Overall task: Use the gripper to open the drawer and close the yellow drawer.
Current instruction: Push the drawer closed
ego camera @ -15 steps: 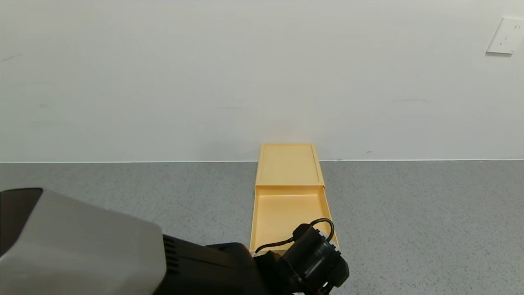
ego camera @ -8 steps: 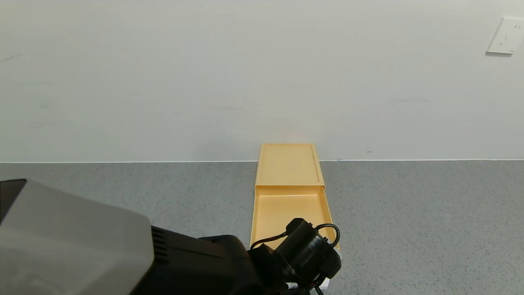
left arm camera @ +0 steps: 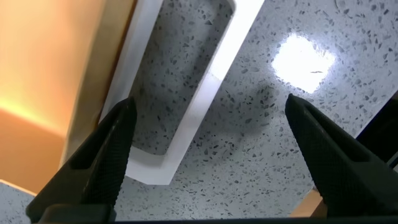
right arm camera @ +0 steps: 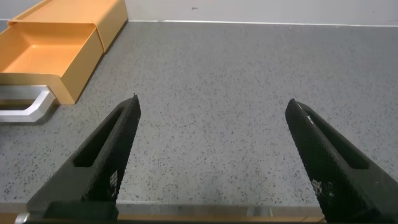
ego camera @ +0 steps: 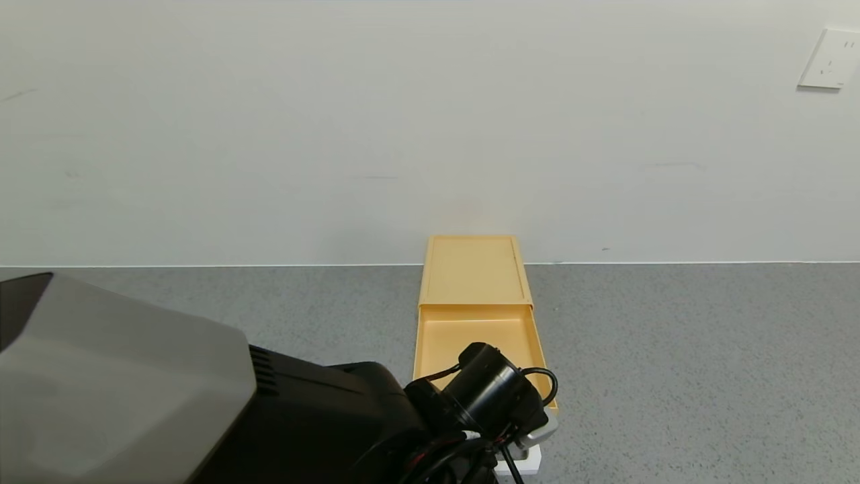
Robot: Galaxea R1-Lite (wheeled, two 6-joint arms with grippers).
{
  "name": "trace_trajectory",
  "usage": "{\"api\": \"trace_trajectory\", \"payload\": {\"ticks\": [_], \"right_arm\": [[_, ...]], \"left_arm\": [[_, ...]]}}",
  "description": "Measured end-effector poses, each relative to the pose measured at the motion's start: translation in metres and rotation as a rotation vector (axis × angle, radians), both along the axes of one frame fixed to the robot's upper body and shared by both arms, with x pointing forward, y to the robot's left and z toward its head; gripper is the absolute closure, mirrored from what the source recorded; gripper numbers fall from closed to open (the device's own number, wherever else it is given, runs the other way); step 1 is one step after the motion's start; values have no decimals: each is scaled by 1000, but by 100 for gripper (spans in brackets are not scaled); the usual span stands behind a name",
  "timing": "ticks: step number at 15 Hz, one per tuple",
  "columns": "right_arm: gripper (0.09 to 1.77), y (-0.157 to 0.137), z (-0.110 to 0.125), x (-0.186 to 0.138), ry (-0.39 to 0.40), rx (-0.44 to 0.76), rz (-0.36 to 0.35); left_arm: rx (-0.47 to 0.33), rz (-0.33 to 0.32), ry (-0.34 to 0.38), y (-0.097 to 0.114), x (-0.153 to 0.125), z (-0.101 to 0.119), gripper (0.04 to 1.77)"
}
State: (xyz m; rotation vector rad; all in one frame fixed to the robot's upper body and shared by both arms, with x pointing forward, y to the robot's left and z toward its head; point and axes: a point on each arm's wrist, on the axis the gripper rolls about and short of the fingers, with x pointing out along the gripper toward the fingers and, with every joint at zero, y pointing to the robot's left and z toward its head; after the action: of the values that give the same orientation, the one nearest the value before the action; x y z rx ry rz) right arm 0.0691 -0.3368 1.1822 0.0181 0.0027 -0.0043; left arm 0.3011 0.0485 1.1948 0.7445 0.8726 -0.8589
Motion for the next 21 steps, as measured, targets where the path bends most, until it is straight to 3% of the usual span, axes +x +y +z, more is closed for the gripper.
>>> {"api": "trace_trajectory", "payload": {"ticks": [3, 14, 21], "right_arm": [[15, 0, 0, 0, 0, 0, -1], [15, 0, 0, 0, 0, 0, -1], [15, 0, 0, 0, 0, 0, 0]], "left_arm": [[18, -63, 25, 3, 2, -1, 9], [76, -134, 19, 5, 11, -2, 9], [95, -137, 6, 5, 22, 3, 9]]}}
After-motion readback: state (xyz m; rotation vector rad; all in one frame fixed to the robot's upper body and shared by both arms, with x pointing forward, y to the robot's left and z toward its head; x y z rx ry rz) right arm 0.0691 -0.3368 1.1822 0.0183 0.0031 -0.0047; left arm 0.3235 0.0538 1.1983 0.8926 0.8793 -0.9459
